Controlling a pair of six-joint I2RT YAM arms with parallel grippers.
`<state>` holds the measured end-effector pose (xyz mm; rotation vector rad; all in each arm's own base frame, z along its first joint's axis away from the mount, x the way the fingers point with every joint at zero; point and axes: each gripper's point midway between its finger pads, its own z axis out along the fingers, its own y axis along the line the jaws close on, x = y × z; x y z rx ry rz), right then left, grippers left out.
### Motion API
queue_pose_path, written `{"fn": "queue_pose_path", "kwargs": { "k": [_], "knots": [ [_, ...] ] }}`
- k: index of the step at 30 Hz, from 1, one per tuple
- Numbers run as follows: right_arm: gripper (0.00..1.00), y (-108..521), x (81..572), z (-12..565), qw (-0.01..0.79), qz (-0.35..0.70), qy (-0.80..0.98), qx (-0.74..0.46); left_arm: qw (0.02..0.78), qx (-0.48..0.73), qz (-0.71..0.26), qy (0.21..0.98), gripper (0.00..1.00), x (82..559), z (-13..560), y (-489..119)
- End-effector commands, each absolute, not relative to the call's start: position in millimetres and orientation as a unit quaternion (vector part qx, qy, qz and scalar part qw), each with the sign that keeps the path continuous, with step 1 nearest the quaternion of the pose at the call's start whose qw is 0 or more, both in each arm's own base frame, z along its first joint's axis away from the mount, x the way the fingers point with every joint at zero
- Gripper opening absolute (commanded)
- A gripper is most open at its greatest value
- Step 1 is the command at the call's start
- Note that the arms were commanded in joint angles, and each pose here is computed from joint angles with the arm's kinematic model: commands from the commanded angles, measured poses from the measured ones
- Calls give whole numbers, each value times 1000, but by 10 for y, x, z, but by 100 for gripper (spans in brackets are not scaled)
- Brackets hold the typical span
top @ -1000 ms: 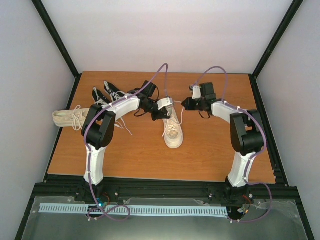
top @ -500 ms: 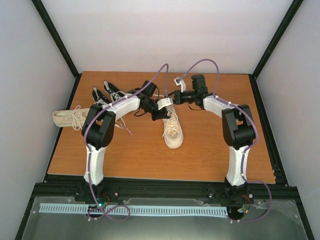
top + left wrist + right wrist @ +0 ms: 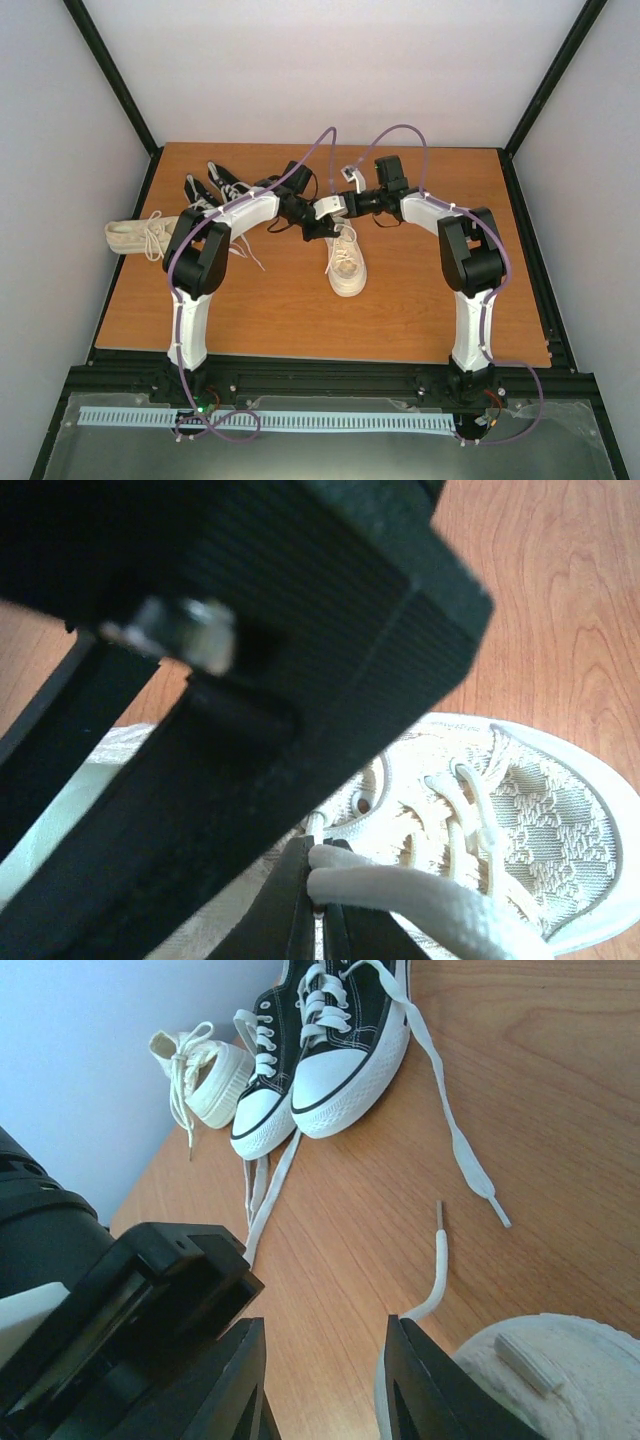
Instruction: Tie the shoes
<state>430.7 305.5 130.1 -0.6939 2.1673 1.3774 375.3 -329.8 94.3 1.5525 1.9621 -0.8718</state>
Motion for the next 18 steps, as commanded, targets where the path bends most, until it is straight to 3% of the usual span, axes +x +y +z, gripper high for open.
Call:
{"fn": "queue_pose_path", "kwargs": {
  "k": [1, 9, 18],
  "knots": [
    [35, 2983, 4368, 1567, 272, 488, 786, -264, 271, 578, -324, 698, 1, 3766, 1203, -3356],
    [38, 2322, 4416, 1808, 345, 450, 795, -214, 266, 574, -327, 702, 1, 3763, 1169, -3358],
    [43, 2457, 3712, 1738, 425, 396, 741, -336, 265, 572, -328, 703, 1, 3770, 1179, -3361]
  ]
}}
